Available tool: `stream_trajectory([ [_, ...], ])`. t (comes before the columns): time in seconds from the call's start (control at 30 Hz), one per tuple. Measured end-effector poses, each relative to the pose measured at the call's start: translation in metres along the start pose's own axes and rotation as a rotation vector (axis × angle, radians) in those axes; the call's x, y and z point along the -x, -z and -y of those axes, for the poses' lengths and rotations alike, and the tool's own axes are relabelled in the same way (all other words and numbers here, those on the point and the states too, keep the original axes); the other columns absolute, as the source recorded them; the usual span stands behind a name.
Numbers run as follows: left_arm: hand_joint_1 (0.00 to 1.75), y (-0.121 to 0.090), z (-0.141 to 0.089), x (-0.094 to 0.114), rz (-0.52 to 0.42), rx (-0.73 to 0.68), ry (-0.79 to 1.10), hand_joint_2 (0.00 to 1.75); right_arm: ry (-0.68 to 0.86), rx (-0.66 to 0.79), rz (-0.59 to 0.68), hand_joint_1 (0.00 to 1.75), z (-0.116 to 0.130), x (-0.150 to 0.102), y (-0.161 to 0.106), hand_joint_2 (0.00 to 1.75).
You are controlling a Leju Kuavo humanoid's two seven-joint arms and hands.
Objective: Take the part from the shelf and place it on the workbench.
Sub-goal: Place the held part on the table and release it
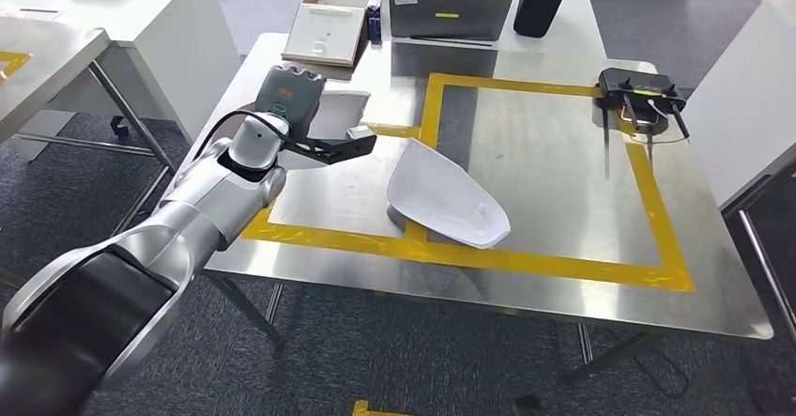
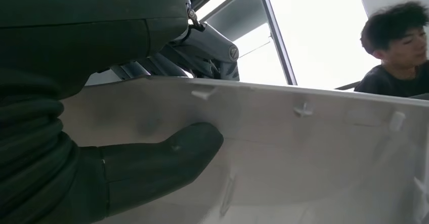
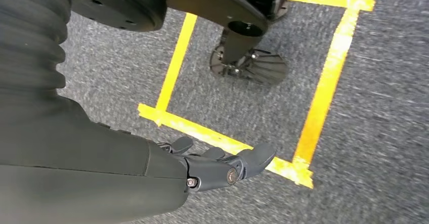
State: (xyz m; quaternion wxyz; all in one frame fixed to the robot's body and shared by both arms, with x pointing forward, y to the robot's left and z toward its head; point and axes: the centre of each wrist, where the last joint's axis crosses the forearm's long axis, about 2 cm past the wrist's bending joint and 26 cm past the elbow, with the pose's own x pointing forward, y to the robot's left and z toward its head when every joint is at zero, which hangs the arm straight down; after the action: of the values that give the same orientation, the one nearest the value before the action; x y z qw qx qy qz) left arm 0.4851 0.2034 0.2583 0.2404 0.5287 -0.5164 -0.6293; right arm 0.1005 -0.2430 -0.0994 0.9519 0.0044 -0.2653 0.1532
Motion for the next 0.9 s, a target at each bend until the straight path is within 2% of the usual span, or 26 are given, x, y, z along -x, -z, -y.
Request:
stream_trajectory([
  [0.9, 1.75, -0.0026, 0.0067, -0.0075, 0.013, 0.057, -0.017, 1.75, 0.001, 0.0, -0.005, 0.0, -0.0001, 0.0019, -0.0006, 1.75],
])
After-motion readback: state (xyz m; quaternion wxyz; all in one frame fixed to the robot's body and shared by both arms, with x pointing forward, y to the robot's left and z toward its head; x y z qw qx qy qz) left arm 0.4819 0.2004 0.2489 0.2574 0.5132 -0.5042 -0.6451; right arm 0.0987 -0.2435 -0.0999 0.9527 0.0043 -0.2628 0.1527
